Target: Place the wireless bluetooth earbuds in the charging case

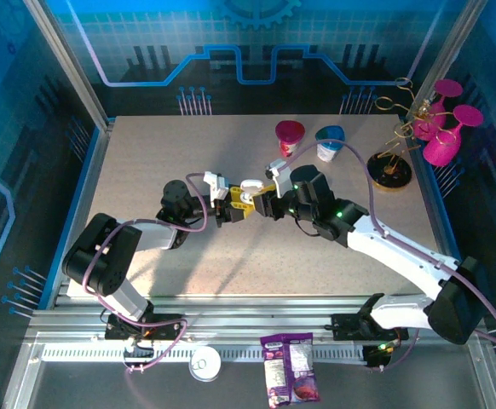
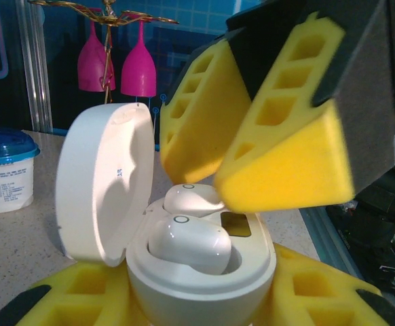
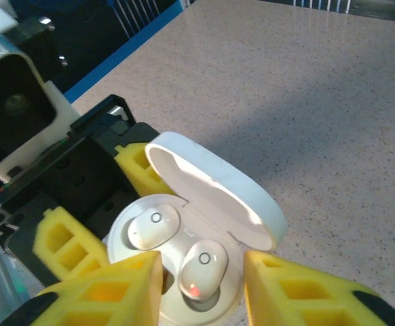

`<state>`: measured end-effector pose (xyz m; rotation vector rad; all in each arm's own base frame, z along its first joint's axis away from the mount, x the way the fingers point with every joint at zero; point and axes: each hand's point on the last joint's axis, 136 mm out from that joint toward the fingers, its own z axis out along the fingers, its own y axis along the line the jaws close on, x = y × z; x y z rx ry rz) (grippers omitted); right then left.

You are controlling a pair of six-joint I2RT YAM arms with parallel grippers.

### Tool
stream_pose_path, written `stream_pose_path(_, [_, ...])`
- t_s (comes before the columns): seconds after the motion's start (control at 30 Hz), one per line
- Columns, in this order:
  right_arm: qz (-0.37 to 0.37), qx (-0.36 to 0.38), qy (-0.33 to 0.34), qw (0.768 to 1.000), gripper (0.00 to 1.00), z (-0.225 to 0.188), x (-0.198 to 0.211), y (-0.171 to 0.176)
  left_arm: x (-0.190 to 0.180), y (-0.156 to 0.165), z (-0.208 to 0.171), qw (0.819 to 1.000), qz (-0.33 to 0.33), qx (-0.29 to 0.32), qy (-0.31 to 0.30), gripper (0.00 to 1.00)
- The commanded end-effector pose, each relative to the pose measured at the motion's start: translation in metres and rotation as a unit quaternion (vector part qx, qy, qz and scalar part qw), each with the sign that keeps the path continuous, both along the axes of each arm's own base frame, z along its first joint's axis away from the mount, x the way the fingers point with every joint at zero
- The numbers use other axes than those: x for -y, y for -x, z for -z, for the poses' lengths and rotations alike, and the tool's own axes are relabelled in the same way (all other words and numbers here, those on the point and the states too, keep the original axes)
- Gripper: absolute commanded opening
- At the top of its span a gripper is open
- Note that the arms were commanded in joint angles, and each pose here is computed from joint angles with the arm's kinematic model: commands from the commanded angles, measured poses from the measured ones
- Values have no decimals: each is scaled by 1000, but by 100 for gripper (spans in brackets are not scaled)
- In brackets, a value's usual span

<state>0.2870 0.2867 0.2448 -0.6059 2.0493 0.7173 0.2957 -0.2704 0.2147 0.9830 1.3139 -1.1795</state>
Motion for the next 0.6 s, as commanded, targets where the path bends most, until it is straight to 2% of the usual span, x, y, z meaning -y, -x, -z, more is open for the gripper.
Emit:
stream_pose_path(0.0, [-9,7,-42,999,42,-23,5,7,0,2,-9,999,9,37,6,23])
stream_pose_path(0.17, [-3,1,-98,995,53,-42,17,6,0,3,-8,999,7,48,2,23])
stream_pose_path(0.3, [17,-32,-140,989,62,-49,26,-7,-1,4,-9,999,7,51,-1,23])
stream_pose_path(0.47, [56,-130,-147,979,64,-37,35,-35,-2,7,-6,998,5,64,-19,23])
stream_pose_path(0.57, [54,-177,-150,971,64,-29,33,-45,-2,10,-2,997,6,72,-29,24])
